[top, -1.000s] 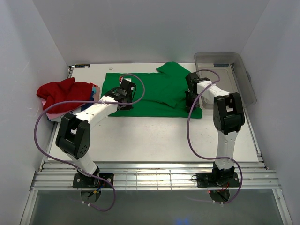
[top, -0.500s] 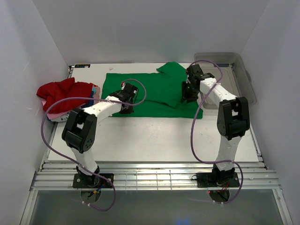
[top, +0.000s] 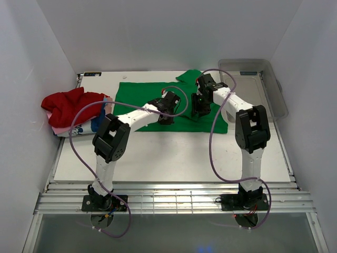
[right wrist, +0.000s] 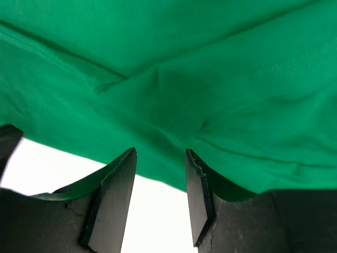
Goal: Fold and stack the t-shirts
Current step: Fold the tshirt
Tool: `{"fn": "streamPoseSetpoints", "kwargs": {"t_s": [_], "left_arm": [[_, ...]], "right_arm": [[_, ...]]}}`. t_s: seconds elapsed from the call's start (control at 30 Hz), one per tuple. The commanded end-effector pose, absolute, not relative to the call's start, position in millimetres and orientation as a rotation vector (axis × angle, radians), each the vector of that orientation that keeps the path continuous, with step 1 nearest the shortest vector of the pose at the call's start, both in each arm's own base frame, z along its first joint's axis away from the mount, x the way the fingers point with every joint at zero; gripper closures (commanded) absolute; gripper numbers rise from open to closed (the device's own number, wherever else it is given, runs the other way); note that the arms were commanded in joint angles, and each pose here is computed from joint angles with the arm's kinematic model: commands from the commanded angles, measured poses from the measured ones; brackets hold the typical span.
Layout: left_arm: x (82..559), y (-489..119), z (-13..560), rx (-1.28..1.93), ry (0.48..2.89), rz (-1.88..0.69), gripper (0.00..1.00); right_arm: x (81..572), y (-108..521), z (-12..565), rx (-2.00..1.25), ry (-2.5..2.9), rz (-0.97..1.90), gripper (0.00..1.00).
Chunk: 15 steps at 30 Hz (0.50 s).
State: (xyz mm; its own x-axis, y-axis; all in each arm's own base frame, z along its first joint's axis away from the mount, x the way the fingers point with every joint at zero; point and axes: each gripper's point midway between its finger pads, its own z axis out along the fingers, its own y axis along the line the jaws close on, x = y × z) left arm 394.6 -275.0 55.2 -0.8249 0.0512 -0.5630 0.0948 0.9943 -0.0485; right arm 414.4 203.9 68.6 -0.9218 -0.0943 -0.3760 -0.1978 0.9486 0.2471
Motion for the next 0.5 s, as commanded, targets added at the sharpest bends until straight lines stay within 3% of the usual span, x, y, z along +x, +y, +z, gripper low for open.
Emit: {"fn": "streamPoseSetpoints", "kwargs": {"t_s": [0.0,0.47], "left_arm": [[396.2,-280.0,59.3,0.058,2.558,-0.133,0.96],[369.3,-281.6,31.0,0.085,2.626,-0.115,1.0]], "right_arm": [[425.4,212.9,76.4,-0.214,2.71,0.42,0.52],[407.8,201.8,42.1,-0.208,2.814,0.304,0.53]]}}
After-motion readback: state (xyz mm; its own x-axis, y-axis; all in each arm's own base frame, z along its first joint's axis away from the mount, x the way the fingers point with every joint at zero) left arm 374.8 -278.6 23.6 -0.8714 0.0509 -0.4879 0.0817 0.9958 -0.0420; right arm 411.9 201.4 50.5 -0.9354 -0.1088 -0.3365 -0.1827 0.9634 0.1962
